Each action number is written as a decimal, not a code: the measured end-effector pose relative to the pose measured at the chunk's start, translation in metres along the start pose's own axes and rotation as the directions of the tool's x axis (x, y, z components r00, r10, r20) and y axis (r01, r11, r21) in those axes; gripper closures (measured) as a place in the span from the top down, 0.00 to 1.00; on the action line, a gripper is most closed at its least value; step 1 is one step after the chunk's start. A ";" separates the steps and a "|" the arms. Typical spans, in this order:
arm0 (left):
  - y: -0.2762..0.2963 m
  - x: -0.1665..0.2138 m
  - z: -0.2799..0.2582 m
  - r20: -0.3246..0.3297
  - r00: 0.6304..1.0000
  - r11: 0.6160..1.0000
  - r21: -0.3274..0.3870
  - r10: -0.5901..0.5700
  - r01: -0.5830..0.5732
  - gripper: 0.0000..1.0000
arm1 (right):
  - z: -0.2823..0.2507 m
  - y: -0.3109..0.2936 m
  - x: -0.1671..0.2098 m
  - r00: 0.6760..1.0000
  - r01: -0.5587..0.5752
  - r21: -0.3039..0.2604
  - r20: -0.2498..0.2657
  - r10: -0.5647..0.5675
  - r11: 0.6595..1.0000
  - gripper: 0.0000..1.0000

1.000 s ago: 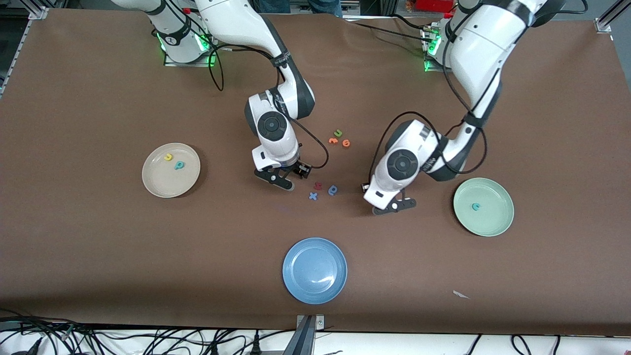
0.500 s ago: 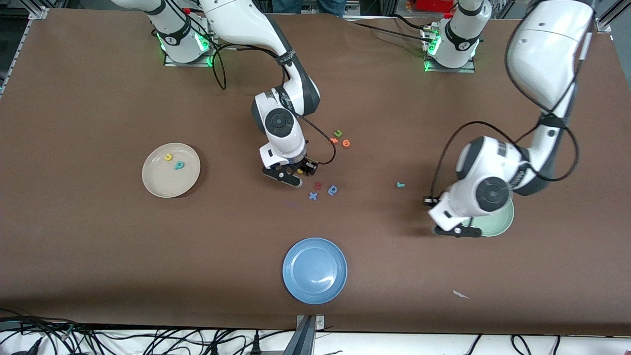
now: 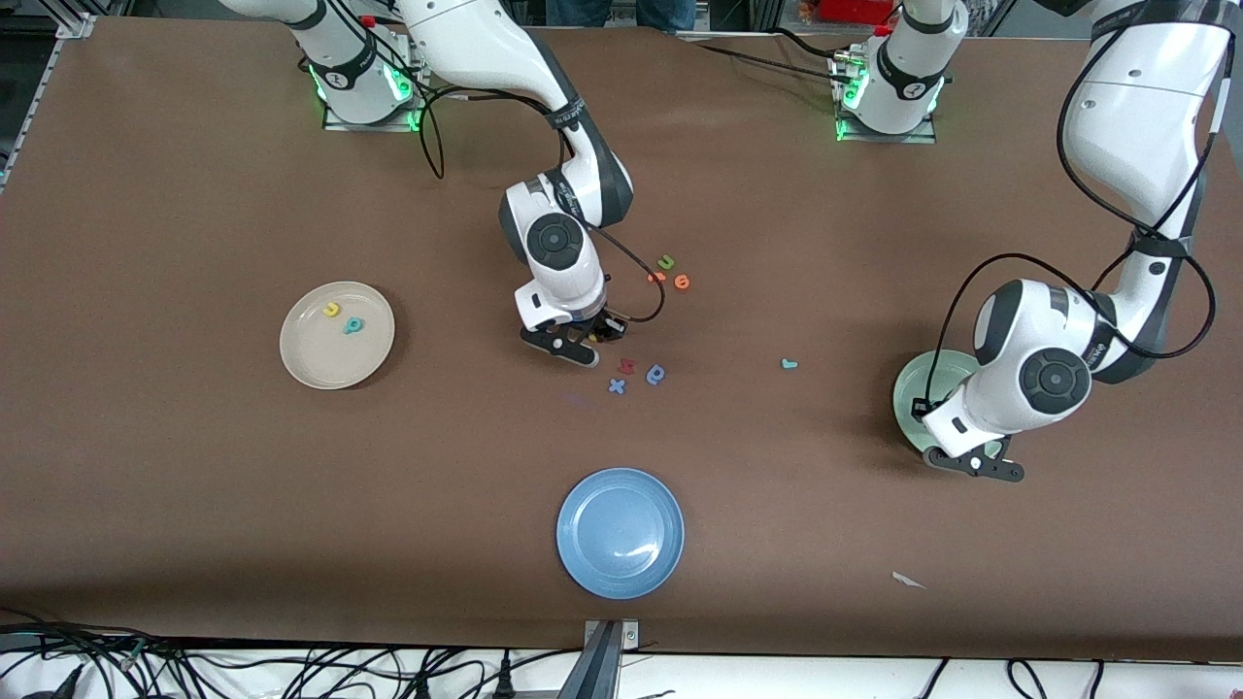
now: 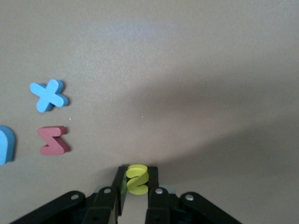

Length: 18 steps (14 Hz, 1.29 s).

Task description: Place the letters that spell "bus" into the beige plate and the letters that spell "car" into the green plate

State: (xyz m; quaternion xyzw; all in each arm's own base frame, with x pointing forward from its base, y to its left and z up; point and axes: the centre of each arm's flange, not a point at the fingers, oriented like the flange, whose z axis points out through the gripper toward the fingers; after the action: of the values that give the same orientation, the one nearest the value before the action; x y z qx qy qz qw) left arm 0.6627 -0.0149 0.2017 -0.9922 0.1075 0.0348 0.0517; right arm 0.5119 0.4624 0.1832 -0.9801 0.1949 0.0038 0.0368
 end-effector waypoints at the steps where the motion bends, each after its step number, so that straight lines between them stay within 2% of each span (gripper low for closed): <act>1: -0.005 -0.006 0.008 0.000 1.000 1.000 -0.004 0.002 -0.002 0.28 | -0.008 0.003 0.011 1.000 -0.010 -0.007 -0.009 0.010 1.000 0.22; 2: -0.009 -0.011 0.011 0.004 1.000 1.000 -0.006 0.009 -0.009 0.33 | -0.020 0.009 0.028 1.000 -0.016 -0.025 -0.016 0.016 1.000 0.22; 4: -0.011 -0.011 0.002 0.001 1.000 1.000 -0.001 0.013 -0.013 0.51 | -0.057 0.030 0.067 0.999 0.034 -0.065 -0.009 -0.034 0.997 0.22; 7: 0.003 -0.008 -0.024 -0.016 1.000 1.000 -0.002 0.017 -0.017 0.79 | -0.108 0.079 0.122 0.990 0.136 -0.122 0.036 -0.133 0.983 0.22; 9: 0.027 -0.004 -0.038 -0.029 0.999 0.998 -0.046 -0.036 0.035 0.99 | -0.122 0.118 0.150 0.976 0.214 -0.160 0.083 -0.202 0.964 0.22; 12: 0.089 -0.001 -0.046 -0.014 0.990 0.985 -0.100 -0.139 0.137 1.00 | -0.111 0.195 0.182 0.939 0.330 -0.189 0.170 -0.300 0.925 0.22; 15: 0.154 -0.006 -0.040 0.017 0.979 0.974 -0.099 -0.202 0.203 0.97 | -0.093 0.267 0.210 0.916 0.378 -0.162 0.204 -0.344 0.911 0.22; 18: 0.203 -0.019 -0.021 0.026 0.968 0.962 -0.111 -0.249 0.250 0.95 | -0.075 0.331 0.236 0.904 0.392 -0.093 0.222 -0.364 0.915 0.22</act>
State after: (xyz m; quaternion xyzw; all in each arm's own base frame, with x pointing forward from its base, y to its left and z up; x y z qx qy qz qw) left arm 0.6010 -0.2099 0.2047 -0.9990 -0.0209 0.0400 0.0000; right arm 0.6027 0.0624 0.2292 -0.9941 -0.0046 0.1083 -0.0103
